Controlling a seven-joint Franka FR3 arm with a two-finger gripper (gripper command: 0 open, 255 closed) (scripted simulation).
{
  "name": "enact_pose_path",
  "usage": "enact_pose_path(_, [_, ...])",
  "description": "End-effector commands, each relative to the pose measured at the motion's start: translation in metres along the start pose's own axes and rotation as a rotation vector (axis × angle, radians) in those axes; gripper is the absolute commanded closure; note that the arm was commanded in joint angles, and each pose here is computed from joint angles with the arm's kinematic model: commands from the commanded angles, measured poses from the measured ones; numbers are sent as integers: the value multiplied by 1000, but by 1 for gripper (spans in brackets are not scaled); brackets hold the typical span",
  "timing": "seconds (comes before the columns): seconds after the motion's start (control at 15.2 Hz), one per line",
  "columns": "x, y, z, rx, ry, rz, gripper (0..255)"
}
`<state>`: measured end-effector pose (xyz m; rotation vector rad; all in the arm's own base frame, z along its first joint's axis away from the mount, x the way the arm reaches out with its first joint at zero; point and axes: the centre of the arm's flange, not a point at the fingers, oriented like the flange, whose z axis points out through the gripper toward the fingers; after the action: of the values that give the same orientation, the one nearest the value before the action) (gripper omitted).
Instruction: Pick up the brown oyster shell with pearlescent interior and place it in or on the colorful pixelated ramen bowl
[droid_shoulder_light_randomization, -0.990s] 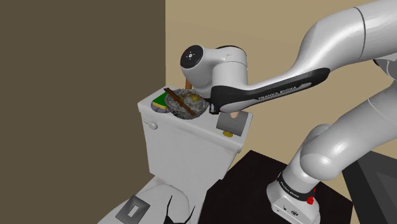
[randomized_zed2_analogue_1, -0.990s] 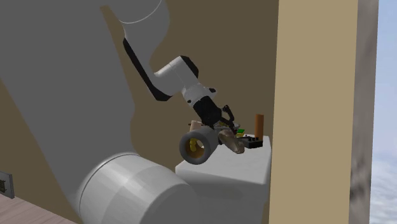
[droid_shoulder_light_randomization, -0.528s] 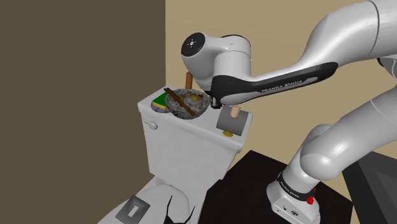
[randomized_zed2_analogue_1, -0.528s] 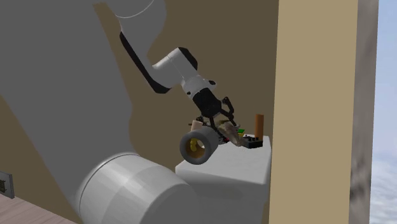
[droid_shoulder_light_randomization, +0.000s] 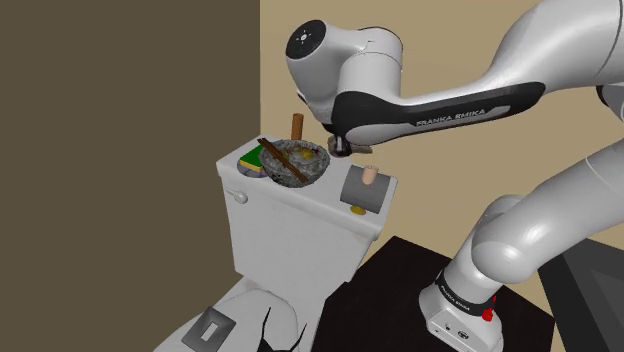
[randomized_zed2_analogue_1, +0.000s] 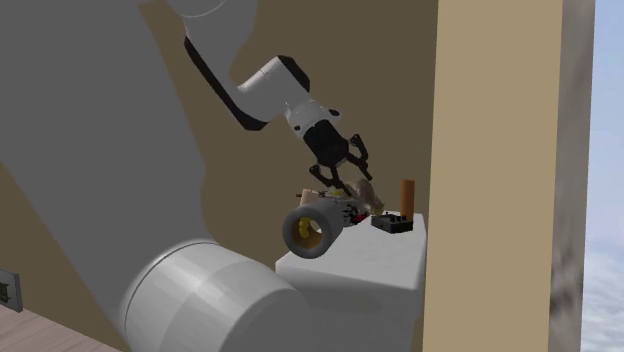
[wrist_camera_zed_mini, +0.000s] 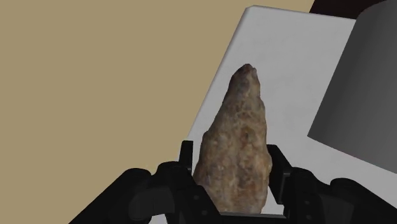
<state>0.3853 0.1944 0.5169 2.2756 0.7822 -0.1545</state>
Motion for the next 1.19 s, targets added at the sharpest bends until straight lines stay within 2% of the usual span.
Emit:
enact_pose_path(0.0, [-4, 6, -8, 0, 0, 0, 255])
enact_pose_path(1.12, [-31, 57, -71, 0, 0, 0, 255])
